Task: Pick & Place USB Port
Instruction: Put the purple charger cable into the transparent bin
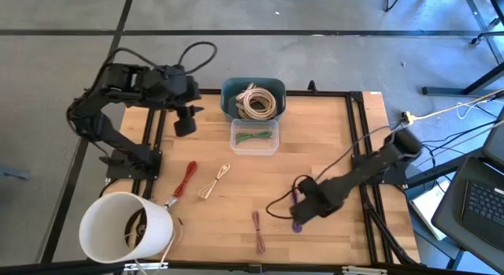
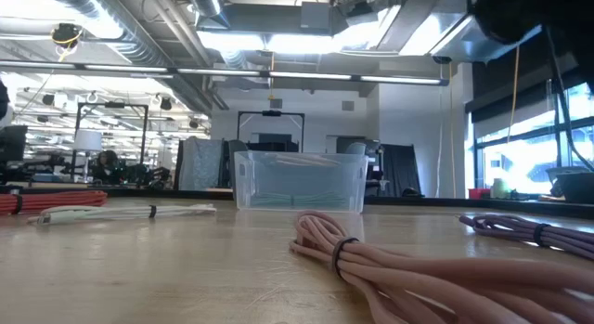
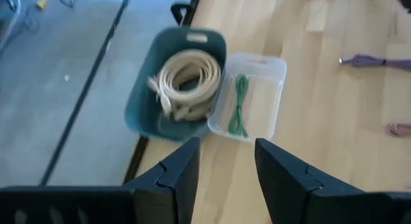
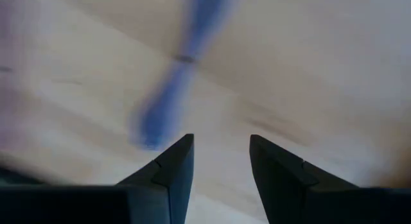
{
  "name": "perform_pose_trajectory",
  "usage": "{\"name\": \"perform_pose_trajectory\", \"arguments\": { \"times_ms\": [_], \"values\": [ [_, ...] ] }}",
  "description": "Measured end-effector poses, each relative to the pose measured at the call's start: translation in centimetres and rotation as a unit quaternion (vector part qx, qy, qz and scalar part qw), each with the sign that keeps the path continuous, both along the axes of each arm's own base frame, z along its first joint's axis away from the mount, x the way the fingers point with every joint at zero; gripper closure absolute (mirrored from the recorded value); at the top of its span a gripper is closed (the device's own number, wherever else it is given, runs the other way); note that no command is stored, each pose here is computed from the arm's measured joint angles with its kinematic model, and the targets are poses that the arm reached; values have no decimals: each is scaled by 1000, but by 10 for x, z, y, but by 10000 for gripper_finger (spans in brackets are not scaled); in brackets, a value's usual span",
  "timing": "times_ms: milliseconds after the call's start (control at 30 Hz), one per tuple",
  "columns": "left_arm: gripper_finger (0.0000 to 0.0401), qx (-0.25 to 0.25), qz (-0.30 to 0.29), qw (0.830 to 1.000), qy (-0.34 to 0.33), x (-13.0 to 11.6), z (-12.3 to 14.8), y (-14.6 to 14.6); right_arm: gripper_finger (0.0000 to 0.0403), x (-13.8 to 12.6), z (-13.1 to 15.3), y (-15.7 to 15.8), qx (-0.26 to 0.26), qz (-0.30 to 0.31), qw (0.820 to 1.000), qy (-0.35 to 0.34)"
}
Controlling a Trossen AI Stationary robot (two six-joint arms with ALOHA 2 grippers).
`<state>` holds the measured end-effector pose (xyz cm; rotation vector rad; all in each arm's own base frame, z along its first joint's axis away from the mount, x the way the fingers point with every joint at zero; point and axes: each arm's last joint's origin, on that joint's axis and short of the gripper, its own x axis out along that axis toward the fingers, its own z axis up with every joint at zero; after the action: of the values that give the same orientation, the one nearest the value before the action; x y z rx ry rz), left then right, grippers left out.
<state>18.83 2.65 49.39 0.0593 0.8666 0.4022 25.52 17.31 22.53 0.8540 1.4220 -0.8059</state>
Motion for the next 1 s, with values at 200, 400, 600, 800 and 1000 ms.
{"name": "perform_pose_trajectory", "arguments": {
  "times_ms": [200, 400, 600, 800, 1000],
  "values": [
    [258, -42, 14, 994, -105, -49, -20, -13, 250, -18, 6, -8, 10, -67, 985, -157],
    [258, -109, -70, 937, -324, -95, -65, -28, 250, -32, 13, -17, 20, -80, 983, -162],
    [258, -159, -95, 869, -458, -117, -141, -31, 250, -29, 10, -20, 15, -87, 984, -157],
    [258, -182, -59, 847, -495, -126, -192, -28, 250, -29, 0, -22, 19, -90, 985, -145],
    [258, -180, -52, 842, -505, -133, -204, -26, 250, -26, -33, -26, 73, -99, 977, -172]
  ]
}}
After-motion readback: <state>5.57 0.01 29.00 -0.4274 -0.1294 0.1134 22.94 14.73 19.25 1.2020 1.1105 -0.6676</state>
